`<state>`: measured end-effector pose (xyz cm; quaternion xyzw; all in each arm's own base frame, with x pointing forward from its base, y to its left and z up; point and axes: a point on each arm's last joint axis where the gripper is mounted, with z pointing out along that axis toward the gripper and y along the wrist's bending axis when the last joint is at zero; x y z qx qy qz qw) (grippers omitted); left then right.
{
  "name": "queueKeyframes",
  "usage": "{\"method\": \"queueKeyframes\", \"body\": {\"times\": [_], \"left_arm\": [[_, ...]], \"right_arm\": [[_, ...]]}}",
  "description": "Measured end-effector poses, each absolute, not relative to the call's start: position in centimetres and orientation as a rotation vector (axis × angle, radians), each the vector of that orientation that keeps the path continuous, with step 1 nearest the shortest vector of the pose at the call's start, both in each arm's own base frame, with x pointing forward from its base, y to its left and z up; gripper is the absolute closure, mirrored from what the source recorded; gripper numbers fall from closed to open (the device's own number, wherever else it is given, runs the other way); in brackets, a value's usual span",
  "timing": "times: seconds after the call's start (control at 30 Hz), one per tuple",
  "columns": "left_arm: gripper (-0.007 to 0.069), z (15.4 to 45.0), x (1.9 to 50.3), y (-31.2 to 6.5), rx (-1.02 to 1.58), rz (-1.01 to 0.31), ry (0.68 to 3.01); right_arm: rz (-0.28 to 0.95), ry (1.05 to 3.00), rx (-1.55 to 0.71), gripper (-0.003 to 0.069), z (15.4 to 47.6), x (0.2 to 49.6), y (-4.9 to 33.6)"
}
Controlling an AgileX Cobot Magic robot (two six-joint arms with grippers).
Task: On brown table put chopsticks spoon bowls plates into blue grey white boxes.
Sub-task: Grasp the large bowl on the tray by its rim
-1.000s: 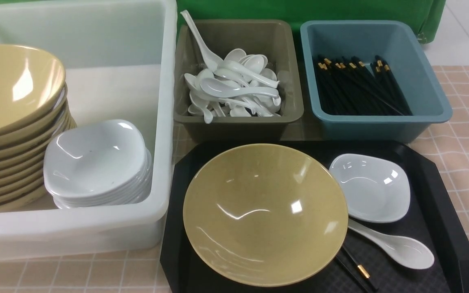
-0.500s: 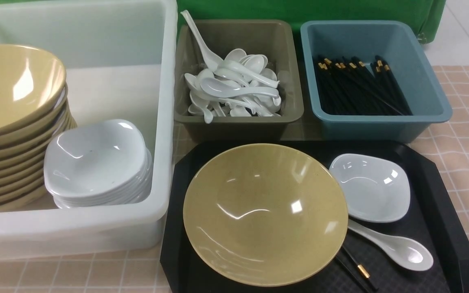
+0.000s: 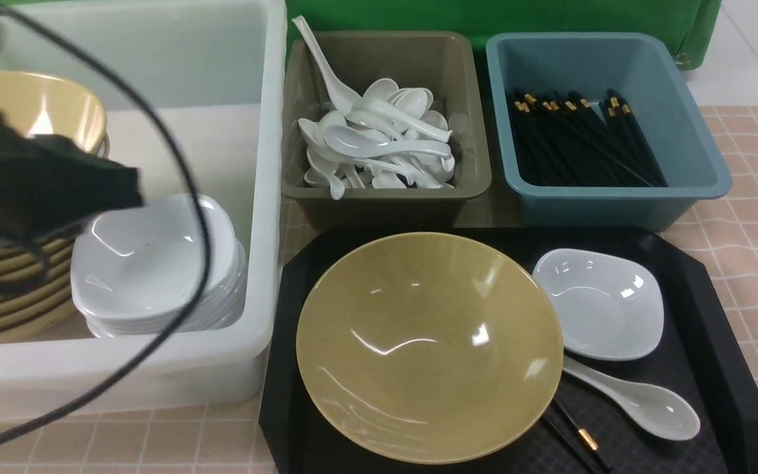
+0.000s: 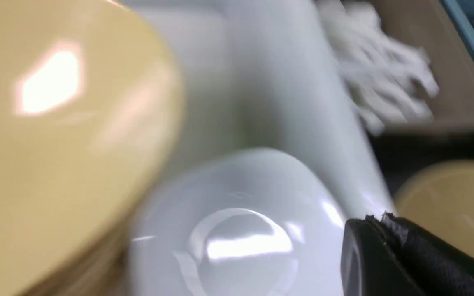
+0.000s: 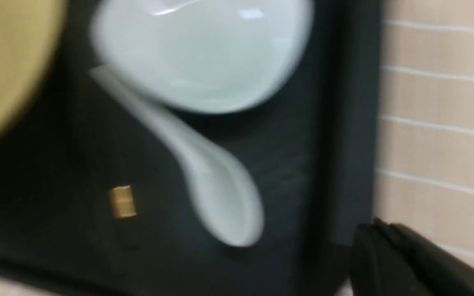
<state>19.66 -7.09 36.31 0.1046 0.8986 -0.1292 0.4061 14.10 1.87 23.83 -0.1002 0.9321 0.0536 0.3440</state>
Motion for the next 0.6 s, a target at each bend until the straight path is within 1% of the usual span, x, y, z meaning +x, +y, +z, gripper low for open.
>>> {"method": "queueKeyframes", "body": {"times": [0.1, 0.13, 0.2, 0.3, 0.33, 0.4, 0.43, 0.53, 0.6], "left_arm": [[0.0618, 37.2, 20.8, -10.6, 0.454, -0.463, 2.324], [0.0618, 37.4, 21.4, -12.3, 0.552, -0.516, 2.338], [0.0616, 37.5, 22.3, -14.3, 0.685, -0.545, 2.352], [0.0608, 37.0, 24.2, -16.6, 0.815, -0.532, 2.389], [0.0601, 37.0, 24.3, -16.8, 0.827, -0.528, 2.39], [0.0508, 35.8, 26.8, -18.6, 0.928, -0.438, 2.437], [0.05, 35.8, 26.7, -18.5, 0.934, -0.43, 2.438], [0.0335, 33.5, 29.7, -19.8, 1.02, -0.283, 2.489], [0.0252, 32.3, 31.0, -20.2, 1.045, -0.22, 2.51]], "right_arm": [[0.192, 2.432, -0.315, 0.0619, 23.3, 14.9, 2.7], [0.215, 2.44, -0.334, 0.0619, 23.0, 15.2, 3.1], [0.239, 2.445, -0.356, 0.0619, 22.8, 15.3, 3.5], [0.267, 2.44, -0.403, 0.0618, 22.8, 15.3, 4.2], [0.268, 2.44, -0.408, 0.0618, 22.8, 15.2, 4.3], [0.281, 2.425, -0.489, 0.0618, 22.8, 15.0, 5.0], [0.283, 2.424, -0.497, 0.0618, 22.8, 15.0, 5.1], [0.298, 2.413, -0.557, 0.0616, 22.8, 14.8, 5.7], [0.303, 2.407, -0.581, 0.0615, 22.8, 14.7, 5.9]]}}
